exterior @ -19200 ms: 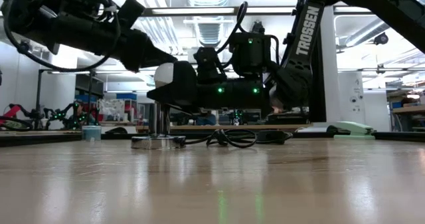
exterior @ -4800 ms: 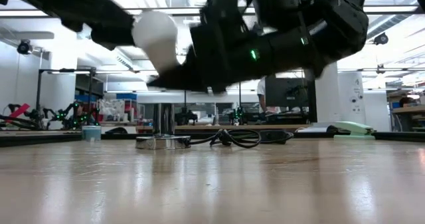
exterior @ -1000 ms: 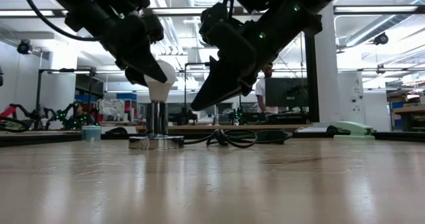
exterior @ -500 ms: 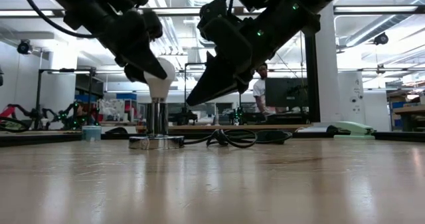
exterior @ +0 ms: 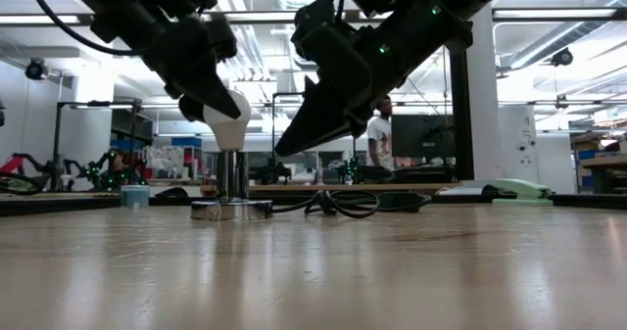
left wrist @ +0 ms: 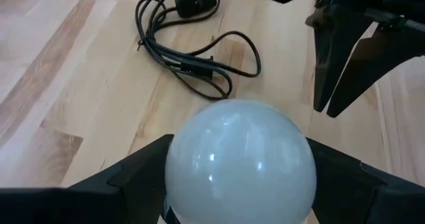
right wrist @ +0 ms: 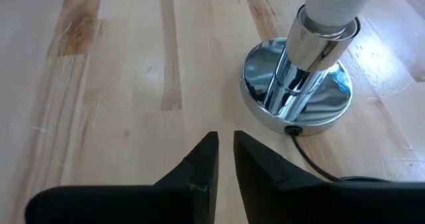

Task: Screw lightbulb
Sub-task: Insert the lightbulb into the lamp

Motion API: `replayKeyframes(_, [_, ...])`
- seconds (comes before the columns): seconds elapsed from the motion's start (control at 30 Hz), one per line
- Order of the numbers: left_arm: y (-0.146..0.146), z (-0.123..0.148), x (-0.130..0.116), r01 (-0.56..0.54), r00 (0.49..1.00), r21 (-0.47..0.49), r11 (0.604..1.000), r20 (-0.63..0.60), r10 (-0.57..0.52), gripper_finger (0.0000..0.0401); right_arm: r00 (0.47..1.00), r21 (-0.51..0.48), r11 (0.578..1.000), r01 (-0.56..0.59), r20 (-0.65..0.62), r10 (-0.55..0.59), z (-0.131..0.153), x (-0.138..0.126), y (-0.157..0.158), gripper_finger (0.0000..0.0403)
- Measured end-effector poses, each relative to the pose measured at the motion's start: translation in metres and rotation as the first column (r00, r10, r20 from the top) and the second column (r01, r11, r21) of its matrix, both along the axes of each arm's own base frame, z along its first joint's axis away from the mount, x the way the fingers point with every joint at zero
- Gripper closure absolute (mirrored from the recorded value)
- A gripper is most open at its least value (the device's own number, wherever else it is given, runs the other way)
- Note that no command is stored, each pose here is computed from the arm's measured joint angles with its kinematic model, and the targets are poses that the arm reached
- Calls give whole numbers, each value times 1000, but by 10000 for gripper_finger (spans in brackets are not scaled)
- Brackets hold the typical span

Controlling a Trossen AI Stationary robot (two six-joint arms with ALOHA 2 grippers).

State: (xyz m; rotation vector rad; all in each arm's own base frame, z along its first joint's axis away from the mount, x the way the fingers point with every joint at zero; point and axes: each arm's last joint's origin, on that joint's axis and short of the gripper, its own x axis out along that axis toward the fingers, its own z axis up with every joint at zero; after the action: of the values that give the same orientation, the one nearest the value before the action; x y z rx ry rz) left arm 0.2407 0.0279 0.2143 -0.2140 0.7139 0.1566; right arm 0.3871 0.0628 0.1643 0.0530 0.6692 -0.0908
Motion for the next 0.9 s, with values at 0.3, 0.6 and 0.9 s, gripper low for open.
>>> replayKeyframes(0.3, [0, 6, 0, 2, 1000, 3, 1000, 14, -2, 119, 1000, -4, 1000, 5, 1, -5, 0, 0, 0, 361])
replayKeyframes(0.6, [0, 5, 0, -2, 1000, -3, 1000, 1, 2, 96, 1000, -4, 1000, 6, 1, -6, 0, 0, 0, 362])
replayKeyframes(0.9, [0, 7, -1, -2, 1000, -3, 1000, -3, 2, 106, 1000, -3, 1000, 6, 1, -6, 0, 0, 0, 357])
